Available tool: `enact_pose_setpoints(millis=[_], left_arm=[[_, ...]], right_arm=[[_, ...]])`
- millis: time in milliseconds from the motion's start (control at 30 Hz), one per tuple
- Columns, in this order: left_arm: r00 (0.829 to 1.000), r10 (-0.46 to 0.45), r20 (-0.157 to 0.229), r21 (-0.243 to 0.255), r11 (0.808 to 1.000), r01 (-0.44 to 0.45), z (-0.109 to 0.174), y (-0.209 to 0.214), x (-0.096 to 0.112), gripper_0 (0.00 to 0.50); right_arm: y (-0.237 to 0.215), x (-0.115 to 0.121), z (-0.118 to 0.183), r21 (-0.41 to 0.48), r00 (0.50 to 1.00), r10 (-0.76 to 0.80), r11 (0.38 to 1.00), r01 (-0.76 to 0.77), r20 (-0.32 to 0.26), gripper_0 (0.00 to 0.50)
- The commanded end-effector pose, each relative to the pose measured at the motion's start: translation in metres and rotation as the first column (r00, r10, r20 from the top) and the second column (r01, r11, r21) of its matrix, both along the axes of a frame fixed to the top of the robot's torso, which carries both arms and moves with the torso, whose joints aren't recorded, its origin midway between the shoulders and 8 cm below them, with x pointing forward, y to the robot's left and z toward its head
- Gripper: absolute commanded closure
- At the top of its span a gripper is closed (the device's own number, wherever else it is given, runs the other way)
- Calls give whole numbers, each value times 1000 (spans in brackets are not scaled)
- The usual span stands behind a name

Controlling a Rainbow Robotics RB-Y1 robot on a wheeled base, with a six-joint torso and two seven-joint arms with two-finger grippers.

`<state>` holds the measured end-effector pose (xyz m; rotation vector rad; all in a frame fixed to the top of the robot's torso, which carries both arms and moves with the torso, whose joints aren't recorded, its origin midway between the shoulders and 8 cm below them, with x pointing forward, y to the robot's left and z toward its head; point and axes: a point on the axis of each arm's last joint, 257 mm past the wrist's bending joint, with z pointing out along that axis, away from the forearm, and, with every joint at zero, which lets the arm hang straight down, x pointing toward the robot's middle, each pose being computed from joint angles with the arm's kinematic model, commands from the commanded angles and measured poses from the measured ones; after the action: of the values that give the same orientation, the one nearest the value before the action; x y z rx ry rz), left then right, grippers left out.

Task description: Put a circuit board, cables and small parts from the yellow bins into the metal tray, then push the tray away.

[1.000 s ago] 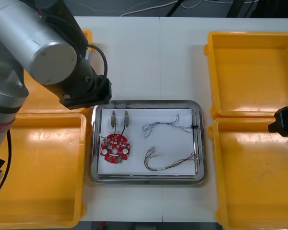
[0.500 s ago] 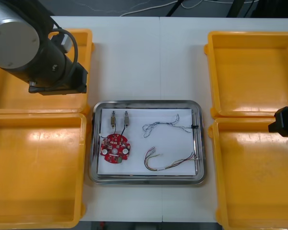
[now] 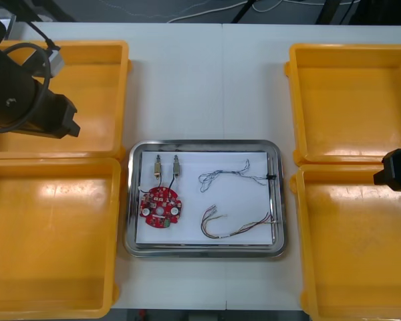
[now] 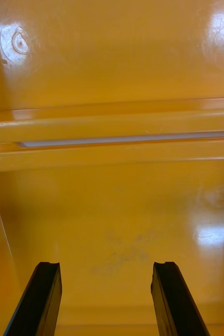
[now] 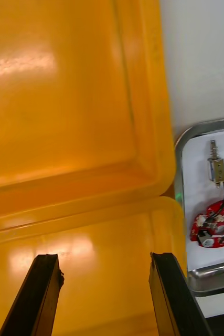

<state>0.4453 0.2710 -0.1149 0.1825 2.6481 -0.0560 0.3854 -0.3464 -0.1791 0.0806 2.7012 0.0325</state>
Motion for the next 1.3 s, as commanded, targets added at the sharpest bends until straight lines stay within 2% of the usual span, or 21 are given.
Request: enact_pose_setpoints(millis=[33, 267, 367, 600, 933, 1133, 1300], left_arm=[[999, -43, 25, 93, 995, 40, 13, 41, -9, 0], [998, -53, 42, 136, 990, 47, 19, 72, -13, 0], [998, -53, 43, 163, 986, 45, 20, 81, -14, 0], [999, -36, 39, 189, 982, 28, 20, 96, -18, 0], [999, -16, 45, 229, 973, 6, 22, 112, -18, 0], [999, -11, 46, 231, 973, 0, 21, 113, -18, 0], [999, -12, 47, 230, 973, 1, 22, 113, -18, 0]], right_arm=[[-15, -2, 15, -27, 999, -36, 999, 37, 32, 0], [-15, -2, 15, -27, 999, -36, 999, 37, 32, 0], [-15, -2, 15, -27, 999, -36, 999, 37, 32, 0], [-9, -4, 8, -20, 1000, -24, 999, 24, 13, 0], [29, -5, -4, -85, 987, 157, 983, -161, -45, 0], [83, -1, 4, -141, 933, 357, 923, -359, -36, 0], [131, -13, -3, -154, 858, 510, 845, -512, -59, 0]])
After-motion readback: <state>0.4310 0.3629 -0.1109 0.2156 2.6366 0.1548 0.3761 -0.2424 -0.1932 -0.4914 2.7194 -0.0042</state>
